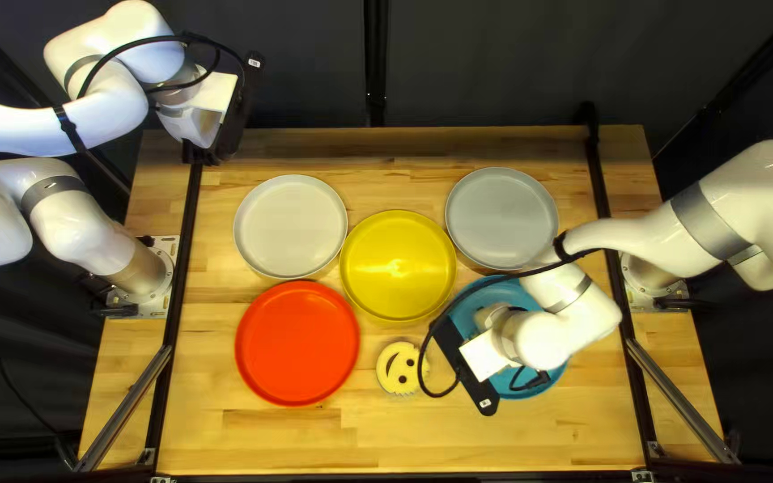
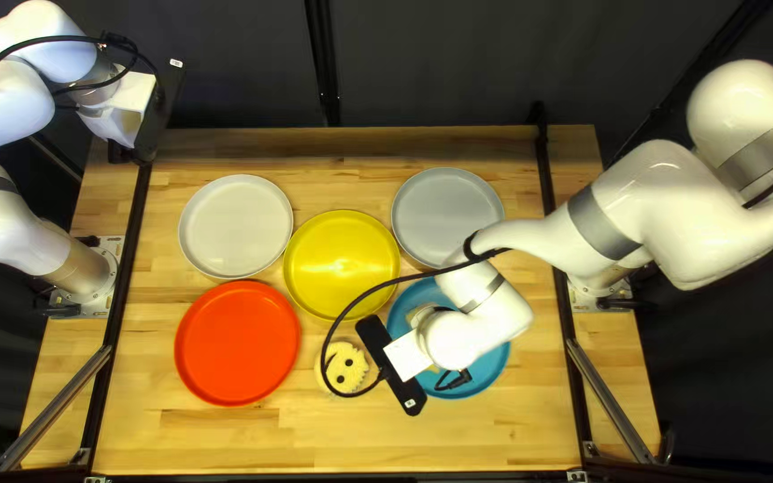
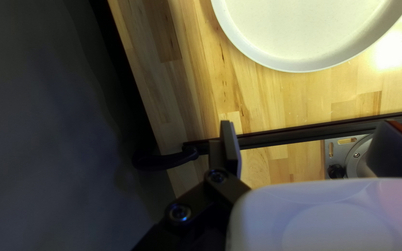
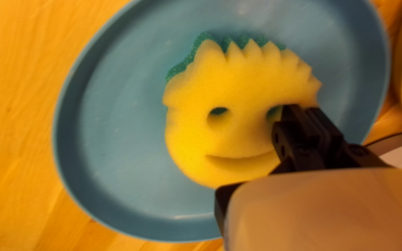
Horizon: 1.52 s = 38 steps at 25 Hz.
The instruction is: Pick up sponge and scrub the plate
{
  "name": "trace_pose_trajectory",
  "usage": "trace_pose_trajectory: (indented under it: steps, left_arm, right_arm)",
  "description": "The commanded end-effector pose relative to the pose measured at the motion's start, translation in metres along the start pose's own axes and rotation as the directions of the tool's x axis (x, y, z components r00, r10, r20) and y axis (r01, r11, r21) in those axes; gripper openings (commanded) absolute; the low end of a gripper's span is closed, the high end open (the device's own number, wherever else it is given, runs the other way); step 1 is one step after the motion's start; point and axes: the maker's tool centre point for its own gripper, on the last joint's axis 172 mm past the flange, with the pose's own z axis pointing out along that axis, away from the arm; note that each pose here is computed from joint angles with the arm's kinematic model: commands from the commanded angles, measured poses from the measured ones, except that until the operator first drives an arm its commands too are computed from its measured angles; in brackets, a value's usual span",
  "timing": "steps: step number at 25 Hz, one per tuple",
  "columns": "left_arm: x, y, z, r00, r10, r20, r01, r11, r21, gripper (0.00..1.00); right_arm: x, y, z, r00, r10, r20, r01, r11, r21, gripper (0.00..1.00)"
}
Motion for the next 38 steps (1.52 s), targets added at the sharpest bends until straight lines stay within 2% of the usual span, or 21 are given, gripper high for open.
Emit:
trace_pose_trajectory:
  steps: [1,8,13,19,22,28,32,38]
  left_arm:
    - [0.0,0.0,0.0,1.0,0.0,0.0,0.0,1.0,0.0,1.0]
    - [0.0,0.0,0.0,1.0,0.0,0.0,0.0,1.0,0.0,1.0]
    - [0.0,0.0,0.0,1.0,0.0,0.0,0.0,1.0,0.0,1.0]
    - [0.0,0.0,0.0,1.0,0.0,0.0,0.0,1.0,0.0,1.0]
    - [0.0,0.0,0.0,1.0,0.0,0.0,0.0,1.0,0.0,1.0]
    - [0.0,0.0,0.0,1.0,0.0,0.0,0.0,1.0,0.0,1.0]
    - [0.0,0.0,0.0,1.0,0.0,0.0,0.0,1.0,0.0,1.0]
    - [0.0,0.0,0.0,1.0,0.0,0.0,0.0,1.0,0.0,1.0]
  right_arm:
    - [-0.019,-0.003,0.005,1.0,0.009,0.001,-0.009,1.0,0.019,0.0]
    - [-0.064,-0.019,0.009,0.999,0.044,0.024,-0.046,0.997,0.062,0.0]
    - [-0.079,-0.024,0.014,0.997,0.062,0.037,-0.065,0.994,0.092,0.0]
    - [-0.051,-0.021,0.009,0.998,0.053,0.033,-0.055,0.994,0.092,0.0]
    - [-0.027,-0.011,0.004,0.999,0.035,0.024,-0.037,0.997,0.072,0.0]
    - [-0.002,0.005,0.004,1.0,0.003,0.007,-0.004,0.999,0.046,0.0]
    - [-0.011,0.012,0.009,1.0,0.001,0.004,-0.002,0.999,0.047,0.0]
    - [-0.055,0.004,0.01,0.999,0.035,0.016,-0.037,0.997,0.072,0.0]
